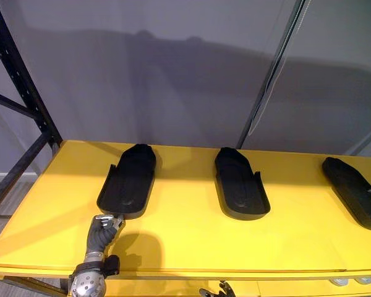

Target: Walk over and take plastic housings, then place them on the shelf

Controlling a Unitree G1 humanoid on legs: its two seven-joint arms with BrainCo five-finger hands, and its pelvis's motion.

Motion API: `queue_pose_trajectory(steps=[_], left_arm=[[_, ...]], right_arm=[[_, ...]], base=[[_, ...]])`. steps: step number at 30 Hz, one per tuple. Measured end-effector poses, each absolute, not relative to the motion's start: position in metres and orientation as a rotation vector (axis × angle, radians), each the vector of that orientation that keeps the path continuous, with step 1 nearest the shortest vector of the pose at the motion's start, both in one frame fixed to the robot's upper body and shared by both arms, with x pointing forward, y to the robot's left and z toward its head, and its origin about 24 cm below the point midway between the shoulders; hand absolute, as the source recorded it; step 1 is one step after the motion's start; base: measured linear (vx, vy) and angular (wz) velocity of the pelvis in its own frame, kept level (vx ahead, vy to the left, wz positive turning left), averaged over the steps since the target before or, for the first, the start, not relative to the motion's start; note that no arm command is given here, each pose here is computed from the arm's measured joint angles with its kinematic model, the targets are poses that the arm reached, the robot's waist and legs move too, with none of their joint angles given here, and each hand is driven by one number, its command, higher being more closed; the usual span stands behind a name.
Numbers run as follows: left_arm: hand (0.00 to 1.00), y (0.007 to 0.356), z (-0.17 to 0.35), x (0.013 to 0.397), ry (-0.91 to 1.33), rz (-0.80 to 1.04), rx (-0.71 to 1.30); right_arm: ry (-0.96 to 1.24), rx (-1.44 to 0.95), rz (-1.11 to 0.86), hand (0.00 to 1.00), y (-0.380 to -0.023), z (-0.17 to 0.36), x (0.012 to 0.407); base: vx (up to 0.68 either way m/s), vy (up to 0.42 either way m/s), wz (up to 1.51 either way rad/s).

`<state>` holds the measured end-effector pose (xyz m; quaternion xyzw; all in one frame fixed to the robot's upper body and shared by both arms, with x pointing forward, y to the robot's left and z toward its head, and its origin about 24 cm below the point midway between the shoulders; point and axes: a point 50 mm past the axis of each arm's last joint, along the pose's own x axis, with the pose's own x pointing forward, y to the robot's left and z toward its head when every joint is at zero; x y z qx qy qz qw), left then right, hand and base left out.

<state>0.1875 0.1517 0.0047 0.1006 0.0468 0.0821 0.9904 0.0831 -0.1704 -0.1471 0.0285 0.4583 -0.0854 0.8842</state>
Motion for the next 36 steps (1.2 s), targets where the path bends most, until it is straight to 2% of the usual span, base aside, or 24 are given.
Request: queue_pose_trajectory(steps=[14, 36], left_arm=[[1.00, 0.143, -0.003, 0.218, 0.091, 0.111, 0.278], [1.00, 0.145, -0.002, 0.233, 0.070, 0.088, 0.312]], right_arm=[[0.950, 0.050, -0.178, 0.00, -0.171, -0.147, 0.086], [0.982, 0.031, -0.165, 0.00, -0.172, -0.152, 0.089]], base=[[-0.01, -0.003, -0.03], [-0.01, 0.006, -0.02]])
